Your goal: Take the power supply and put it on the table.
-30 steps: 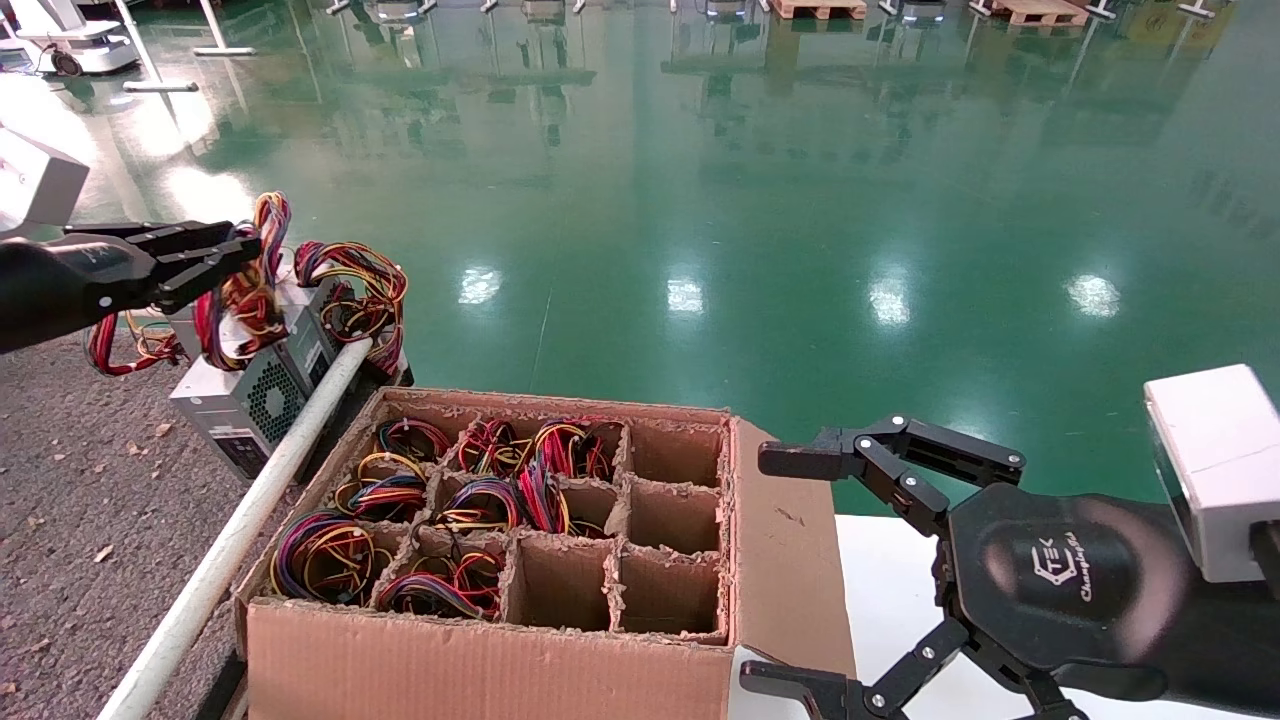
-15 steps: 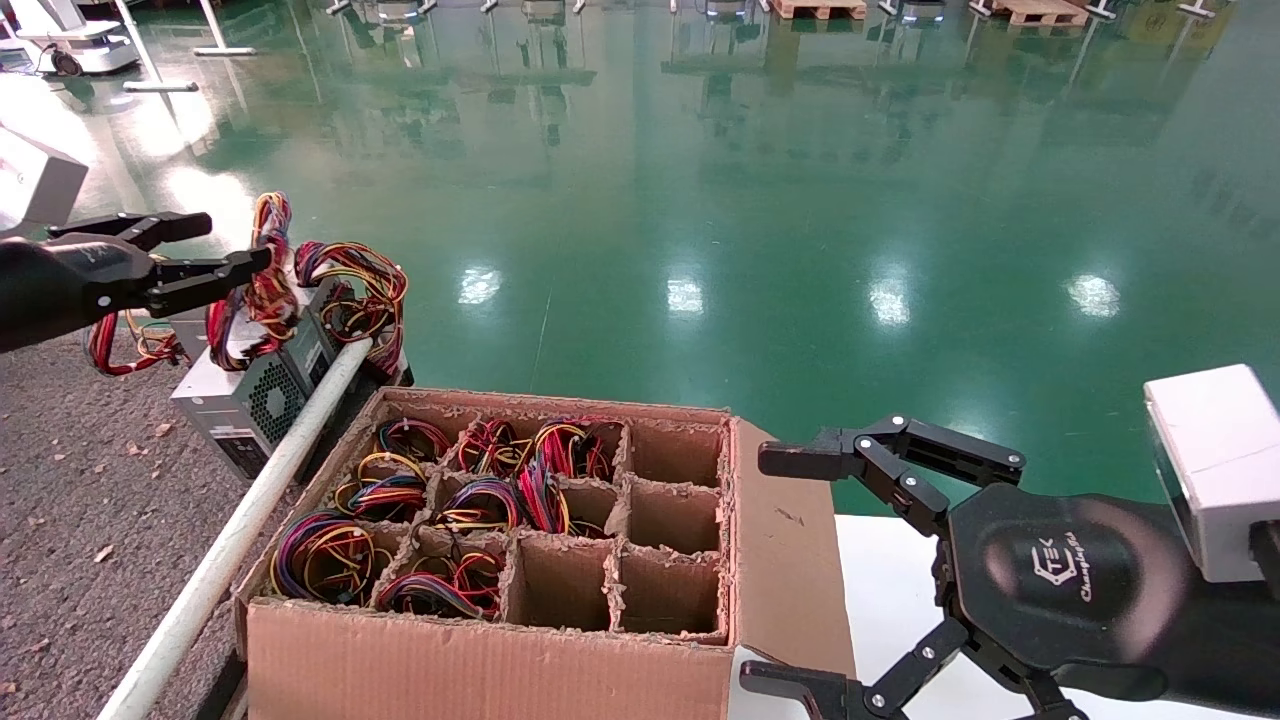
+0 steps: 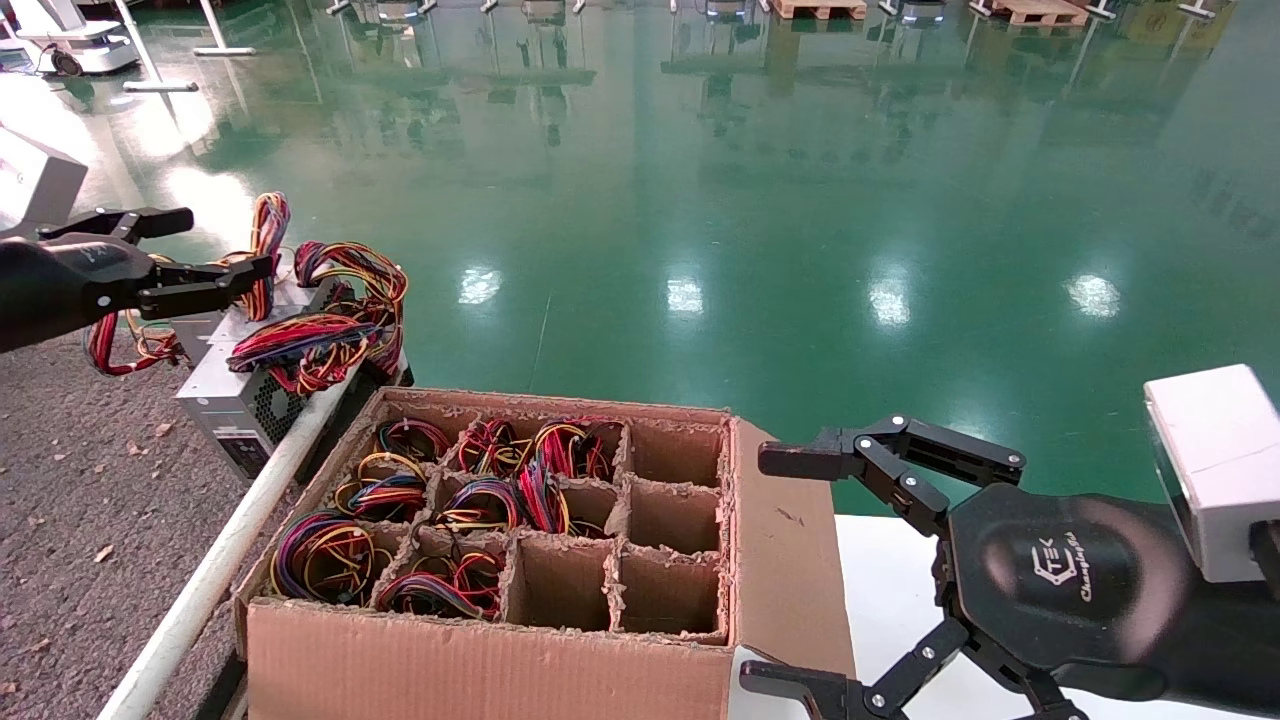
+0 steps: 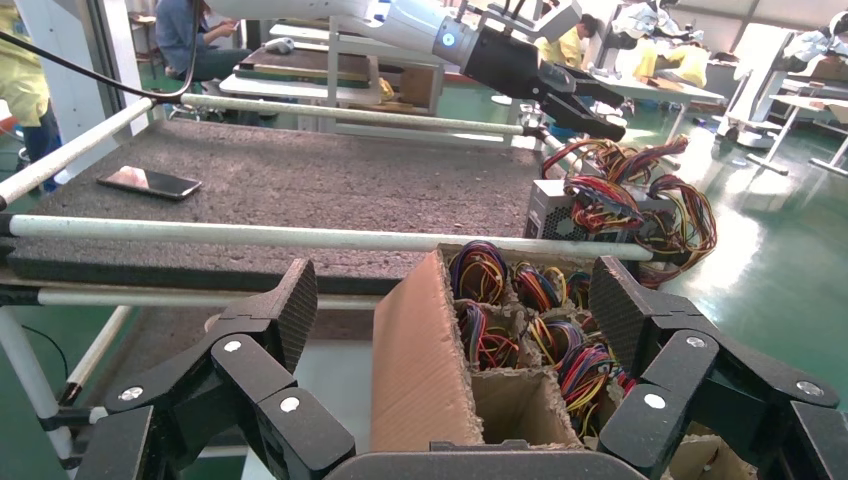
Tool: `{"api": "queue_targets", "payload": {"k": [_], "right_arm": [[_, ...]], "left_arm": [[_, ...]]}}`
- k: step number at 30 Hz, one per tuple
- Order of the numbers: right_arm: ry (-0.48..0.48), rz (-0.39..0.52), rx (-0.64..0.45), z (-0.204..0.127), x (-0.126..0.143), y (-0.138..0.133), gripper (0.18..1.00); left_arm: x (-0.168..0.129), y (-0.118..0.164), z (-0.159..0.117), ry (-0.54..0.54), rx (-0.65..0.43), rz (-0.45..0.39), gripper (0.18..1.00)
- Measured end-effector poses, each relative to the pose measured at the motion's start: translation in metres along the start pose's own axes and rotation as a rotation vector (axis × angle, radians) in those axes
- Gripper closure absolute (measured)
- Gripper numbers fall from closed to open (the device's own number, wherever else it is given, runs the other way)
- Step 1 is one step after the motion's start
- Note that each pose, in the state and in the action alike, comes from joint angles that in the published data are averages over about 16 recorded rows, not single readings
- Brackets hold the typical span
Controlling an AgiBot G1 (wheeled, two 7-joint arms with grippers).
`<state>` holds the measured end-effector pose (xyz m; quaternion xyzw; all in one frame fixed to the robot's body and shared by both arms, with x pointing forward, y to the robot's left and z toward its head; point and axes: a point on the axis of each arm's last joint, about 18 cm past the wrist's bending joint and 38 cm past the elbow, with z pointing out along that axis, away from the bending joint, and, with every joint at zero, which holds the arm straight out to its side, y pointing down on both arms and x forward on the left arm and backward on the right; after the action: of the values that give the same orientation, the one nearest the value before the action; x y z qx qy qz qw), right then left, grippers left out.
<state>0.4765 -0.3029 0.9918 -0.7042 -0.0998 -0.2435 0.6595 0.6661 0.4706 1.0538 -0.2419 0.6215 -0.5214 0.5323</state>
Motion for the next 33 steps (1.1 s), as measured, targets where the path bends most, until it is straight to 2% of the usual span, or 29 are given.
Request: {"api": "queue_targets", "payload": {"k": [8,14,33], "right_arm": [[0.0,0.0,0.0,0.0,0.0,0.0,0.178],[0.0,0.0,0.0,0.0,0.0,0.0,0.178],[0.0,0.0,0.0,0.0,0.0,0.0,0.178]], "left_arm": [[0.0,0.0,0.0,0.0,0.0,0.0,0.212],[0.0,0.0,0.0,0.0,0.0,0.0,0.189],[0.0,0.0,0.0,0.0,0.0,0.0,0.184]]}}
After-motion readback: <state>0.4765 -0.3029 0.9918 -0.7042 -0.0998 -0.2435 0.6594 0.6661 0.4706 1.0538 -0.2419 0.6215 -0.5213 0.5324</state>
